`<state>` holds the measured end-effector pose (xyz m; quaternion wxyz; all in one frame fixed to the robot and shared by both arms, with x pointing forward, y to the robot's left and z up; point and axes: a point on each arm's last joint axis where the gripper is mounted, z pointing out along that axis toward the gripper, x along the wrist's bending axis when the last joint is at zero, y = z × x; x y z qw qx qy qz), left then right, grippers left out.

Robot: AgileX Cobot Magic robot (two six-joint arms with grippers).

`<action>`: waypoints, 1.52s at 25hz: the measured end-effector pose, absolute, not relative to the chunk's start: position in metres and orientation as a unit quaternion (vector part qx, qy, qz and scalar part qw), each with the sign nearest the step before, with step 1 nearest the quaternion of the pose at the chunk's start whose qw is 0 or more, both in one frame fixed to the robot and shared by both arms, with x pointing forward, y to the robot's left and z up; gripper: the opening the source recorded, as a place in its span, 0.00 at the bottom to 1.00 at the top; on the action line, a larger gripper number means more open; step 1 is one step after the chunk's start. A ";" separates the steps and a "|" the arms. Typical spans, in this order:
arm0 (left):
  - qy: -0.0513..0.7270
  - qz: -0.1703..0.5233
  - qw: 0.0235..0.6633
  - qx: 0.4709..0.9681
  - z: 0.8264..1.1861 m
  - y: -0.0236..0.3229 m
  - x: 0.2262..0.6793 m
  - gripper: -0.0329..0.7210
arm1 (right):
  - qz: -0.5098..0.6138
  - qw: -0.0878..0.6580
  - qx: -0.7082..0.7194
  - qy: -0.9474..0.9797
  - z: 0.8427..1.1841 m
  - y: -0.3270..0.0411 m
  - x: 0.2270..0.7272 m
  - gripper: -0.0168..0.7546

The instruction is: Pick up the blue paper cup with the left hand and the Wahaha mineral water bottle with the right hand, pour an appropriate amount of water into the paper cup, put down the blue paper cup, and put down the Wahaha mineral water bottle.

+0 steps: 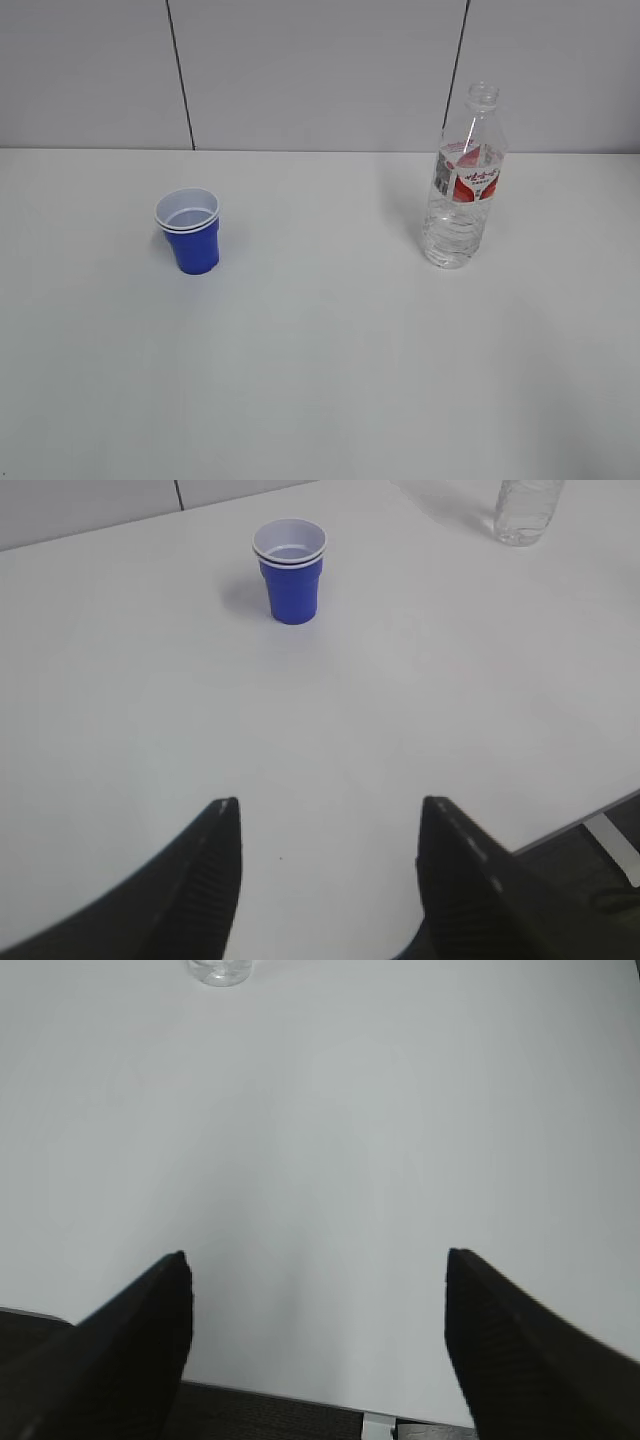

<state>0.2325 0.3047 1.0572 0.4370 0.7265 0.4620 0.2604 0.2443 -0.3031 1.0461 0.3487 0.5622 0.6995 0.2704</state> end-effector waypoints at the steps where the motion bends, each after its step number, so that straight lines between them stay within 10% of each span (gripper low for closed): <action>1: 0.462 0.260 0.437 0.726 1.057 0.305 0.233 0.61 | 0.270 0.349 0.562 0.699 1.046 -0.303 0.244 0.78; 38: 0.583 0.333 0.384 0.634 1.057 0.302 0.231 0.58 | 0.292 0.397 0.569 0.658 1.046 -0.303 0.227 0.78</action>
